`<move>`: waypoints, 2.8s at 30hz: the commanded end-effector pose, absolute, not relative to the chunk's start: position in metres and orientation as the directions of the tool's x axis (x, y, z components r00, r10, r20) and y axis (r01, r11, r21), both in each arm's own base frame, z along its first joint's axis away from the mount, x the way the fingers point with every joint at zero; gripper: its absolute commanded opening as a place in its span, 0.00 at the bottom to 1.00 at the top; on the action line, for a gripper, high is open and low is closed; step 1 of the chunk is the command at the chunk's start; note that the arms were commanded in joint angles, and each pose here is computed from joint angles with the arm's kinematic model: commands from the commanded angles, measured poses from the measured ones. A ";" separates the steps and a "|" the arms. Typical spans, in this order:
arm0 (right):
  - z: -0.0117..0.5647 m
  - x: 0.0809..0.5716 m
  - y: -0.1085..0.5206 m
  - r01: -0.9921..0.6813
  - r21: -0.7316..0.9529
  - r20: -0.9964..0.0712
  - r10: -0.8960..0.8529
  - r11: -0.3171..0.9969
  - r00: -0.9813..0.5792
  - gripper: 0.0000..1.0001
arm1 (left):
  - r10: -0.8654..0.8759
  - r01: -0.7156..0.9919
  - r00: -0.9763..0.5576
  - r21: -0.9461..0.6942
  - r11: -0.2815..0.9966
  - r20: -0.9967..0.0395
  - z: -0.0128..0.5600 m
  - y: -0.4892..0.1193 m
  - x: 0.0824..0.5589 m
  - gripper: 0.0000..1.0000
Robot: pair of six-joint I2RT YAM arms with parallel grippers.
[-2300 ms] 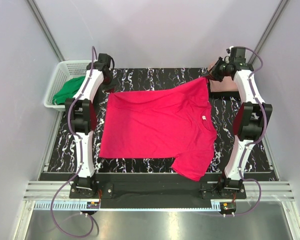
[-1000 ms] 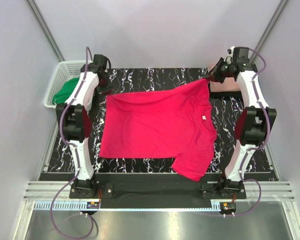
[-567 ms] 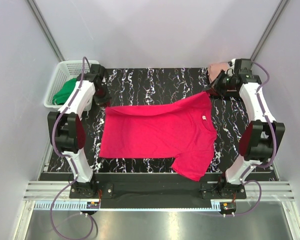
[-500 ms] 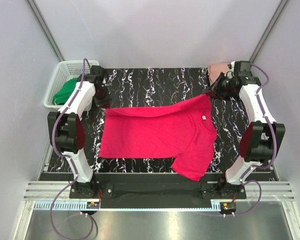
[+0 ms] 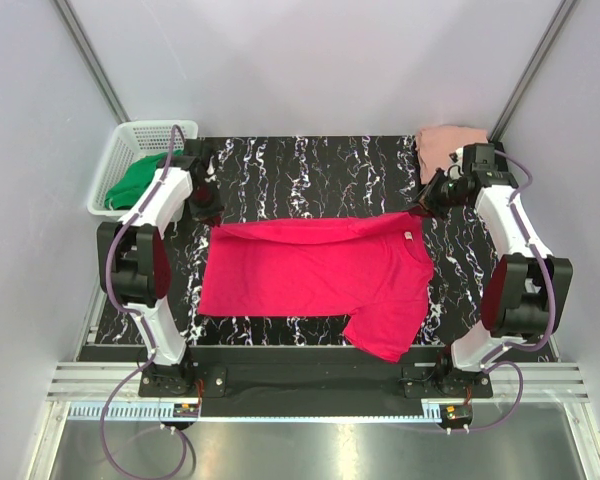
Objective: Fold and stack the t-shirts
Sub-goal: Fold the tshirt
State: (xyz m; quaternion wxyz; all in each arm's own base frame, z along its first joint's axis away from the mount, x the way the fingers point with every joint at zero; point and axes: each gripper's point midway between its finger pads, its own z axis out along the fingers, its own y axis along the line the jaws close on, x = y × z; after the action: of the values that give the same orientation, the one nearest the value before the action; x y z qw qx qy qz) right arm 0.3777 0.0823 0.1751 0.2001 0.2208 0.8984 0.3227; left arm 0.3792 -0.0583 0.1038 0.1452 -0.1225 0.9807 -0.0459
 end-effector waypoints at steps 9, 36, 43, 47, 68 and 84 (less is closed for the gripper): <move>0.161 0.358 0.079 0.285 0.624 -0.215 0.510 0.728 -0.833 0.00 | -0.192 -0.167 -0.956 -0.124 0.978 -0.222 0.083 -0.062 0.366 0.00; 0.135 0.351 0.078 0.291 0.601 -0.185 0.485 0.744 -0.855 0.00 | -0.246 -0.243 -0.940 -0.043 0.969 -0.235 0.068 -0.050 0.379 0.00; 0.172 0.394 0.077 0.247 0.637 -0.261 0.506 0.730 -0.822 0.00 | -0.283 -0.268 -0.885 -0.094 0.959 -0.370 0.112 -0.054 0.427 0.00; 0.192 0.425 0.076 0.219 0.659 -0.299 0.517 0.720 -0.802 0.00 | -0.301 -0.278 -0.853 -0.117 0.953 -0.425 0.130 -0.056 0.454 0.00; 0.211 0.560 0.074 0.100 0.715 -0.404 0.526 0.692 -0.748 0.00 | -0.376 -0.324 -0.771 -0.192 0.926 -0.514 0.129 -0.047 0.558 0.00; 0.217 0.585 0.076 0.065 0.718 -0.426 0.510 0.693 -0.747 0.00 | -0.380 -0.319 -0.763 -0.206 0.925 -0.522 0.127 -0.037 0.565 0.00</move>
State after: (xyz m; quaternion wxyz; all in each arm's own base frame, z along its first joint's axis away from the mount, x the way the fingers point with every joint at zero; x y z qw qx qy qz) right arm 0.5844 0.0691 0.2076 0.3084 0.1816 0.8669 0.3470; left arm 0.5493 -0.0417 0.1087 0.2517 -0.1911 0.9476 -0.0457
